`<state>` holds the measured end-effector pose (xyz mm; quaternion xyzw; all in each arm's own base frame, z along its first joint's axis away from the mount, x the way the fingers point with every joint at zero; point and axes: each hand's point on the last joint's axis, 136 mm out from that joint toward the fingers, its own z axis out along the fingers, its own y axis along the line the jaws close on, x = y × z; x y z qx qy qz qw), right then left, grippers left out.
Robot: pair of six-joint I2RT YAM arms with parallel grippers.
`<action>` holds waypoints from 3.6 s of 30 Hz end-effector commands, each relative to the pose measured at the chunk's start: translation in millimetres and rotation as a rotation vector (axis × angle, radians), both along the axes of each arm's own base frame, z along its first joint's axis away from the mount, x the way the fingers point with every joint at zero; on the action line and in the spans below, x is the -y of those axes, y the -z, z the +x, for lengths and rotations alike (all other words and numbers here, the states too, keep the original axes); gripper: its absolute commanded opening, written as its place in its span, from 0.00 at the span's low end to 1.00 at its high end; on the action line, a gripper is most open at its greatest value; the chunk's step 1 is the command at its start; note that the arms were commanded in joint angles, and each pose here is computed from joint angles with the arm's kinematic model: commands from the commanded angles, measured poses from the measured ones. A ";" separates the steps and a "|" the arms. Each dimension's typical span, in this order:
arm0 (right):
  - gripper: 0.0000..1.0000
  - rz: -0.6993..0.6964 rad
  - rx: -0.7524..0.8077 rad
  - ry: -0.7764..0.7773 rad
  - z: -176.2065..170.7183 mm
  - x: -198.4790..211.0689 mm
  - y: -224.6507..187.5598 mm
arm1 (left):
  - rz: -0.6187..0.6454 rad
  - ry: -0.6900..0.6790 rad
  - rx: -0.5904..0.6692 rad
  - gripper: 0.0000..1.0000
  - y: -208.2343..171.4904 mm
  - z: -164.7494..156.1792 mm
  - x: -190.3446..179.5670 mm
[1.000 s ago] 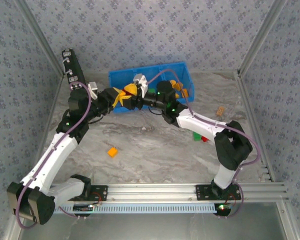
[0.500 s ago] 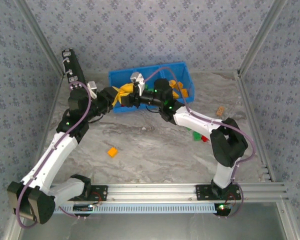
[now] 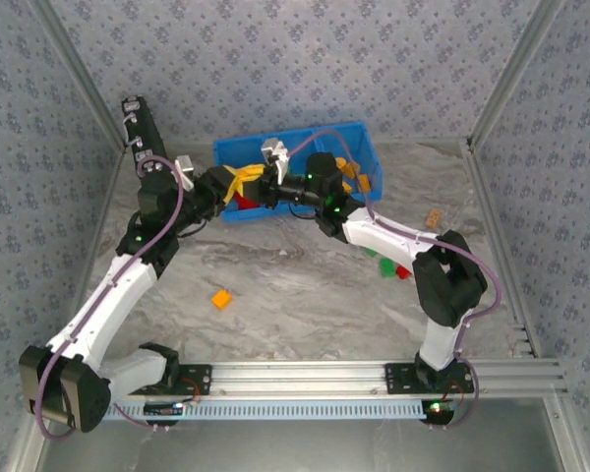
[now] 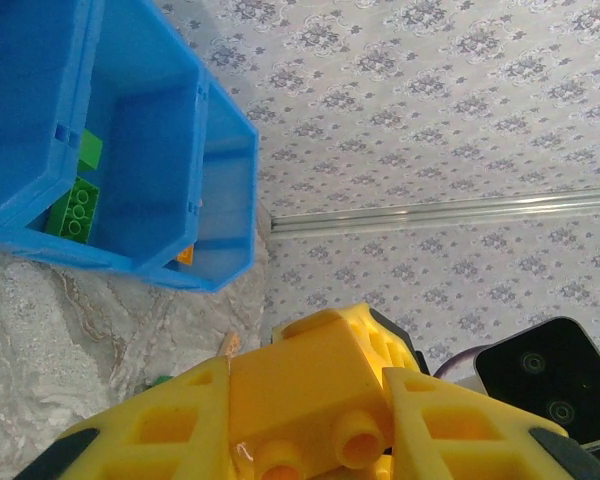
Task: Sort the legos into containers by color
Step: Place the lego in the container, then pick up the lego from the bottom-left of the table, then place the lego in the container.
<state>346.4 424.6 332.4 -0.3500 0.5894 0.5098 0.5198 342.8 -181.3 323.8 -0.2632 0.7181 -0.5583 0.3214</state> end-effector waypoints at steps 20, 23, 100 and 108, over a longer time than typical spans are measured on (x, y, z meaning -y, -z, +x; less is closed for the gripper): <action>0.10 -0.040 -0.037 0.146 42.9 41.1 2.7 | 0.054 -0.026 0.045 0.99 -9.8 -9.4 -13.8; 0.10 -0.172 -0.059 0.306 76.2 81.7 21.5 | 0.192 -0.075 0.027 1.00 -3.1 -27.8 -41.0; 0.71 -0.281 -0.162 0.425 87.0 204.1 52.8 | 0.470 -0.131 -0.440 0.25 168.6 -65.7 -52.6; 0.84 0.019 -0.114 0.028 -4.7 126.7 -0.2 | 0.183 -0.132 -0.159 0.25 74.5 -12.6 -36.0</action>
